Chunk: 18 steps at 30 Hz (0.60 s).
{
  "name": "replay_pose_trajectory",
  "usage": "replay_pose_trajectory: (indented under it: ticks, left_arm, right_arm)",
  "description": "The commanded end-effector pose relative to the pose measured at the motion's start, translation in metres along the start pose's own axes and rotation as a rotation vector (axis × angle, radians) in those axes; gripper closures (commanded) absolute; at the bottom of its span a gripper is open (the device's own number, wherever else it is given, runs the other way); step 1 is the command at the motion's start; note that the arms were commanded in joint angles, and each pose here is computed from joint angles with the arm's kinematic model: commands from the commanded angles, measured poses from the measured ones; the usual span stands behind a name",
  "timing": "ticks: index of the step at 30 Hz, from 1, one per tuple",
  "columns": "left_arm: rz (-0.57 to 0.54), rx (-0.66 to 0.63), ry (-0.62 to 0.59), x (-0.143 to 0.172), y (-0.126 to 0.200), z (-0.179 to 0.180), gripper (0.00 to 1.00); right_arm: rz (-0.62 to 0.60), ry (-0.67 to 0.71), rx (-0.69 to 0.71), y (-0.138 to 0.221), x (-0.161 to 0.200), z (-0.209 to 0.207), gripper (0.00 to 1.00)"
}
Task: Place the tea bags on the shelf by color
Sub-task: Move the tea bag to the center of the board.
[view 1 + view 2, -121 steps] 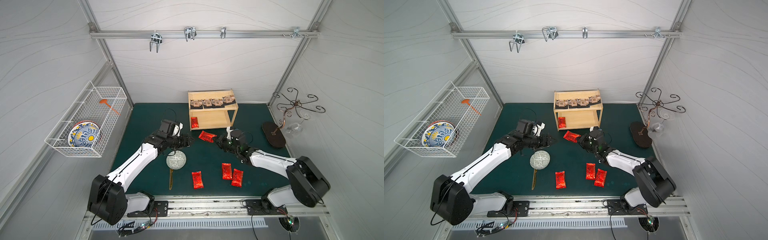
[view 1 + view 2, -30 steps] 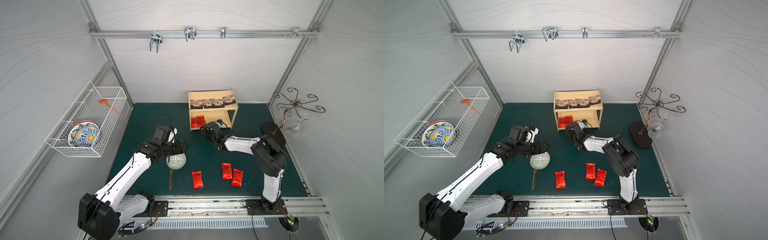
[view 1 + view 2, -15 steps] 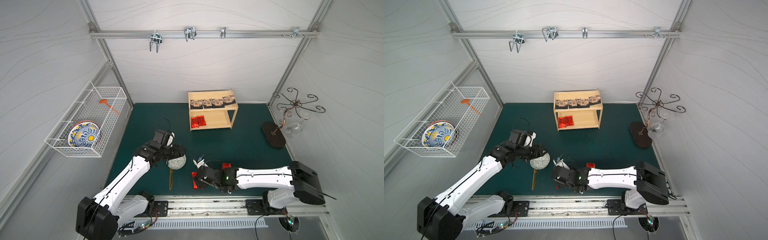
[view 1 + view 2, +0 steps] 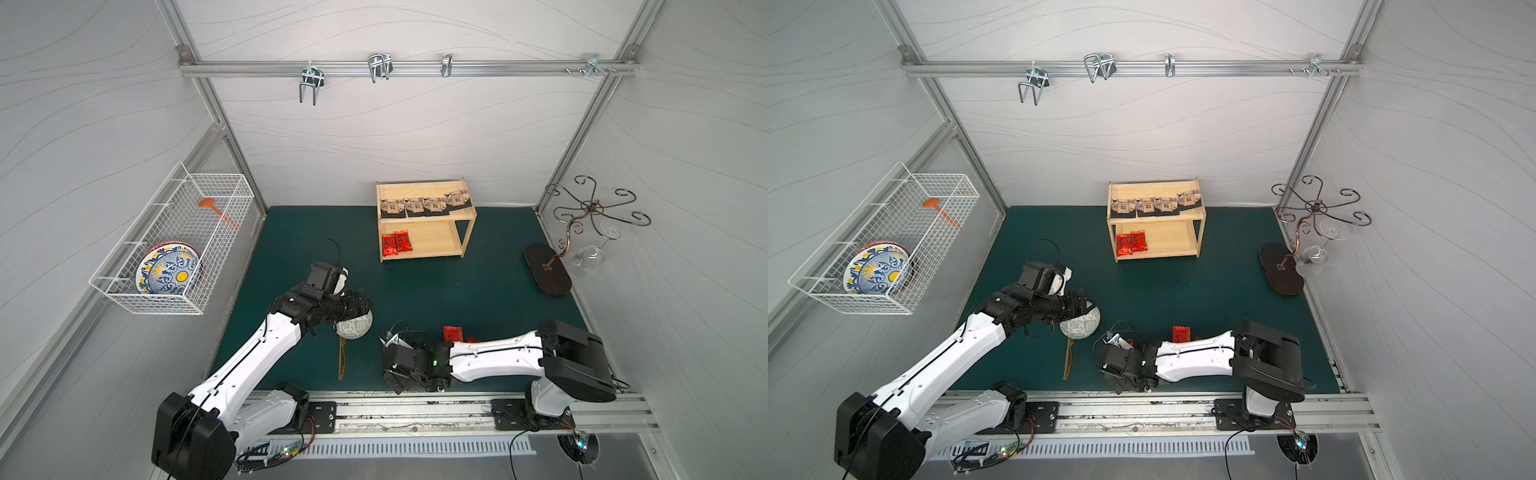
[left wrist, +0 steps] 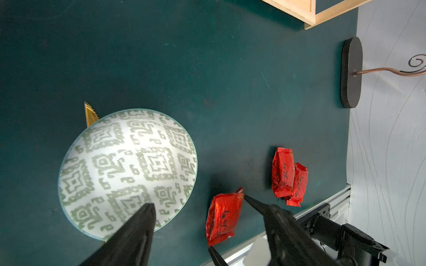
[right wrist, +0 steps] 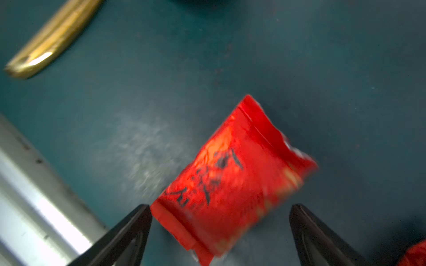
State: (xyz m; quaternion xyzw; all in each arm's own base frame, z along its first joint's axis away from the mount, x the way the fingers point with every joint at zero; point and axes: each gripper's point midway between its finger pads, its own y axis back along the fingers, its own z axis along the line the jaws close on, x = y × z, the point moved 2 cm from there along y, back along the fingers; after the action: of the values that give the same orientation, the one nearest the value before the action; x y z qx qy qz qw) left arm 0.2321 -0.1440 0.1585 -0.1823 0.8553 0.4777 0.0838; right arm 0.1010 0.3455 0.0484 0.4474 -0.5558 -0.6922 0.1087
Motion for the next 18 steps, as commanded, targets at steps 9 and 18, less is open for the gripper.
replay_pose_trajectory:
  ticks: [9,18]
  left_arm:
    - [-0.013,0.029,0.001,-0.011,-0.006,-0.008,0.21]
    - [0.013,0.055,0.033,-0.016,-0.020,-0.013,0.22]
  right_arm:
    - [-0.037,-0.063,-0.100,-0.008,-0.007,-0.024,0.22]
    - [-0.061,-0.035,-0.149,-0.013,-0.025,-0.062,0.29]
